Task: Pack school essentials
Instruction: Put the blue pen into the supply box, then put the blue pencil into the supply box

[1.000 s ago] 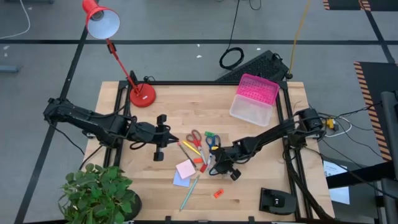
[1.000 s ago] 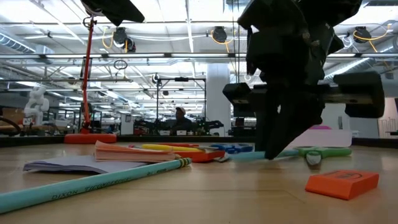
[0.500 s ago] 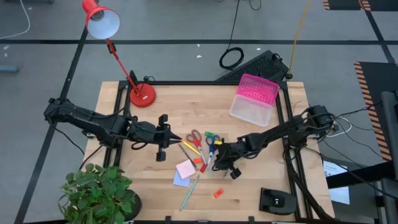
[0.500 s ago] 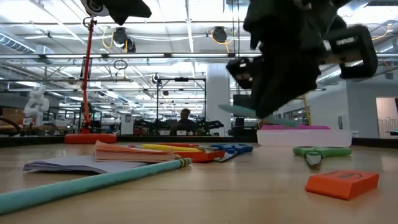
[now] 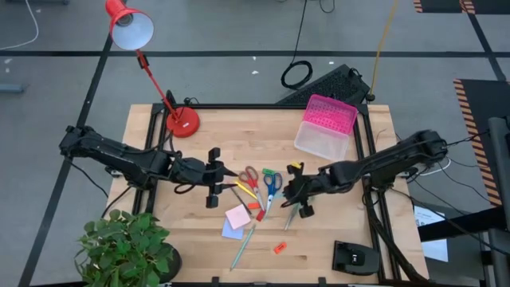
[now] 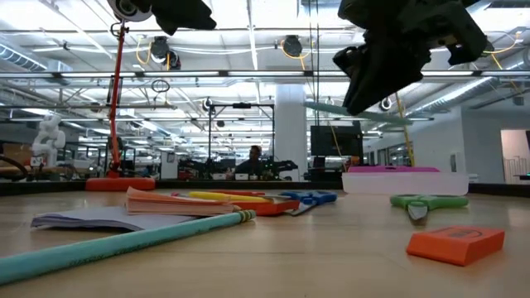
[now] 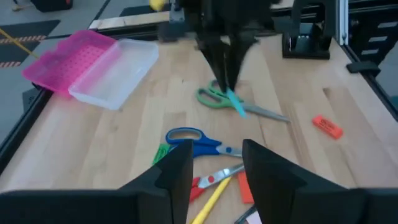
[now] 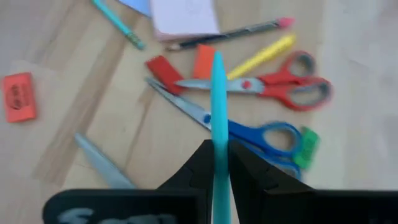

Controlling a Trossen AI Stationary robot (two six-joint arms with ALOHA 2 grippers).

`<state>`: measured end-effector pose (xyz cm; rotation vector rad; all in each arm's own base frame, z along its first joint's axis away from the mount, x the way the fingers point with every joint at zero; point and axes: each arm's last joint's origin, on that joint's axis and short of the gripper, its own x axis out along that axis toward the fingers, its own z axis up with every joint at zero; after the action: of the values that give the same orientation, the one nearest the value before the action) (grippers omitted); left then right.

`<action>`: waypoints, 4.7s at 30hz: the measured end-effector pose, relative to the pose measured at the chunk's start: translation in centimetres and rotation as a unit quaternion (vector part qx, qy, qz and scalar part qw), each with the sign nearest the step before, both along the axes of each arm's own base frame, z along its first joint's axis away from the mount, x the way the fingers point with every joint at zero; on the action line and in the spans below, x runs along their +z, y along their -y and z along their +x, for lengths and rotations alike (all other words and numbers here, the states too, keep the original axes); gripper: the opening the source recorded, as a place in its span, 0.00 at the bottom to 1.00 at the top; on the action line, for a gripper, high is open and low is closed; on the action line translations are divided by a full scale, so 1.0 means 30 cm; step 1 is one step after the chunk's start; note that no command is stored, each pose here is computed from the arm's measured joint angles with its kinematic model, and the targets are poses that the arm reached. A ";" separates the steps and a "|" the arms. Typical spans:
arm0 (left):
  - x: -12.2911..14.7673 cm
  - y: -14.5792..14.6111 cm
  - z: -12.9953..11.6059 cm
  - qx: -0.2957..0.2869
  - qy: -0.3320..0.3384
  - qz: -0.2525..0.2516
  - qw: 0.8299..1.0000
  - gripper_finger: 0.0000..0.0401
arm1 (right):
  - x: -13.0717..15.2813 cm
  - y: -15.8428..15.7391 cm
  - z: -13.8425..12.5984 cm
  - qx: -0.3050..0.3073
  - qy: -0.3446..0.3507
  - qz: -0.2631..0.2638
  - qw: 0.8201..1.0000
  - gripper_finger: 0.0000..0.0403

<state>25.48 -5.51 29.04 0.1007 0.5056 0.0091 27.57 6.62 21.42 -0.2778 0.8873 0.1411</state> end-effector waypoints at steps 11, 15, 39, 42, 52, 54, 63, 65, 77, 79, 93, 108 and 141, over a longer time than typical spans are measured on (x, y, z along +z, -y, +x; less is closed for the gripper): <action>0.001 0.000 0.001 0.003 0.002 -0.007 1.000 0.36 | 0.133 0.032 -0.082 -0.075 0.067 0.024 0.995 0.07; 0.003 0.000 0.001 0.006 0.005 -0.011 1.000 0.36 | 0.191 0.059 -0.119 -0.101 0.107 0.018 0.989 0.07; 0.001 0.001 0.000 0.006 0.001 -0.018 1.000 0.36 | 0.406 0.395 -0.246 -0.283 0.072 0.008 0.956 0.07; 0.001 0.001 0.000 0.006 0.001 -0.018 1.000 0.36 | 0.395 0.425 -0.268 -0.305 0.044 0.003 0.951 0.07; 0.001 0.001 0.000 0.006 0.002 -0.018 1.000 0.36 | 0.345 0.482 -0.303 -0.331 -0.002 0.000 0.944 0.07; 0.001 0.001 0.000 0.006 0.002 -0.018 1.000 0.36 | 0.318 0.494 -0.305 -0.336 -0.007 -0.002 0.942 0.07; 0.001 0.001 0.000 0.006 0.002 -0.018 1.000 0.36 | 0.181 0.552 -0.324 -0.355 -0.027 -0.006 0.935 0.07; 0.001 0.001 0.000 0.006 0.001 -0.018 1.000 0.36 | 0.149 0.567 -0.333 -0.353 -0.029 0.003 0.935 0.07; 0.001 0.001 0.000 0.007 0.002 -0.020 1.000 0.36 | -0.006 0.649 -0.396 -0.350 -0.016 0.001 0.937 0.07; 0.001 0.001 0.000 0.007 0.002 -0.020 1.000 0.36 | -0.024 0.660 -0.408 -0.351 -0.013 -0.007 0.936 0.07; 0.002 0.001 0.001 0.008 0.004 -0.021 1.000 0.36 | -0.113 0.708 -0.459 -0.359 -0.019 -0.029 0.933 0.07; 0.002 0.001 0.001 0.008 0.004 -0.022 1.000 0.36 | -0.235 0.755 -0.443 -0.363 -0.121 -0.034 0.923 0.09; 0.016 -0.004 0.007 0.041 0.030 -0.012 0.999 0.36 | 0.064 0.331 -0.334 -0.234 0.187 0.060 0.952 0.34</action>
<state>25.68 -5.39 29.51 0.0564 0.4494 0.0863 17.55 -3.31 23.36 0.0274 0.5444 -0.2914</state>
